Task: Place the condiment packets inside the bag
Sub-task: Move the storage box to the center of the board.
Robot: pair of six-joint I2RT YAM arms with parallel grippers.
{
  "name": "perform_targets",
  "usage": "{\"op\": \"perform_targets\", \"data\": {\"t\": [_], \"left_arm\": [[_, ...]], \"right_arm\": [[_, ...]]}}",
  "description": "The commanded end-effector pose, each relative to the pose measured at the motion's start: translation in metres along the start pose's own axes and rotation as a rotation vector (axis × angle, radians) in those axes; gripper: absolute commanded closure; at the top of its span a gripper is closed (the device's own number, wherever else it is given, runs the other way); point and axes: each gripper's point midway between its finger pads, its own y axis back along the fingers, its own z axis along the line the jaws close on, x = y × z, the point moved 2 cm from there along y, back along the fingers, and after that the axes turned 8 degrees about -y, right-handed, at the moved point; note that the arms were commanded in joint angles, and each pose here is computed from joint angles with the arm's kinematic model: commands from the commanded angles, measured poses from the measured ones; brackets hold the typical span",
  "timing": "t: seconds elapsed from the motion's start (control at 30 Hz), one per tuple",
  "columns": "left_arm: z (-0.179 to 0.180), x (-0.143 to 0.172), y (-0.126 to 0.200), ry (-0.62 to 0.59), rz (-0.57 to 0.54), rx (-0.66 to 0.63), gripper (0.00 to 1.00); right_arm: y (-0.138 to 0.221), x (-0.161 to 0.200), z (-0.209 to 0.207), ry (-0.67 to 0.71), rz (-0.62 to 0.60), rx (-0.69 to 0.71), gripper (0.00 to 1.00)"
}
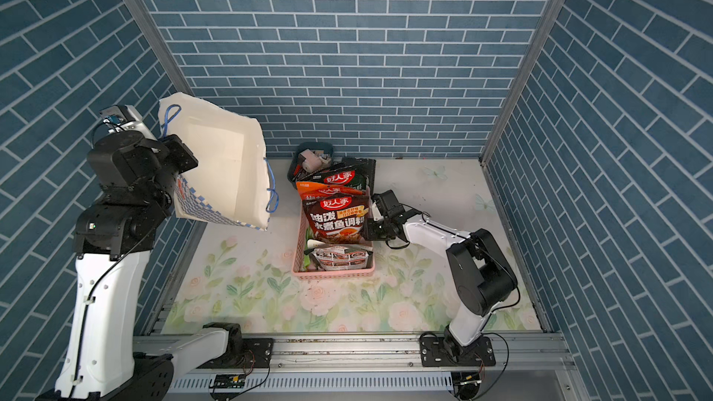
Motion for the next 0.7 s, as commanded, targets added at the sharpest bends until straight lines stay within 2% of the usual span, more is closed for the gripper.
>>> {"op": "perform_targets", "data": {"t": [0.0, 0.13, 0.23, 0.43, 0.57, 0.67], "left_arm": [[0.004, -0.005, 0.002, -0.014, -0.015, -0.015, 1.0], [-0.002, -0.003, 0.001, -0.022, 0.004, 0.019, 1.0], [-0.014, 0.001, -0.002, -0.022, 0.037, 0.087, 1.0], [-0.054, 0.025, -0.009, 0.024, 0.137, 0.318, 1.0], [-0.089, 0.044, -0.01, 0.143, 0.203, 0.521, 1.0], [-0.118, 0.056, -0.008, 0.299, 0.253, 0.701, 1.0]], "right_arm": [[0.0, -0.012, 0.002, -0.04, -0.042, 0.022, 0.73], [0.02, -0.023, -0.021, -0.078, -0.106, 0.136, 1.0], [0.044, -0.032, -0.048, -0.142, -0.162, 0.172, 1.0], [0.094, -0.035, -0.113, -0.214, -0.233, 0.253, 1.0], [0.117, -0.034, -0.15, -0.177, -0.245, 0.302, 1.0], [0.126, -0.03, -0.175, -0.159, -0.218, 0.324, 1.0]]}}
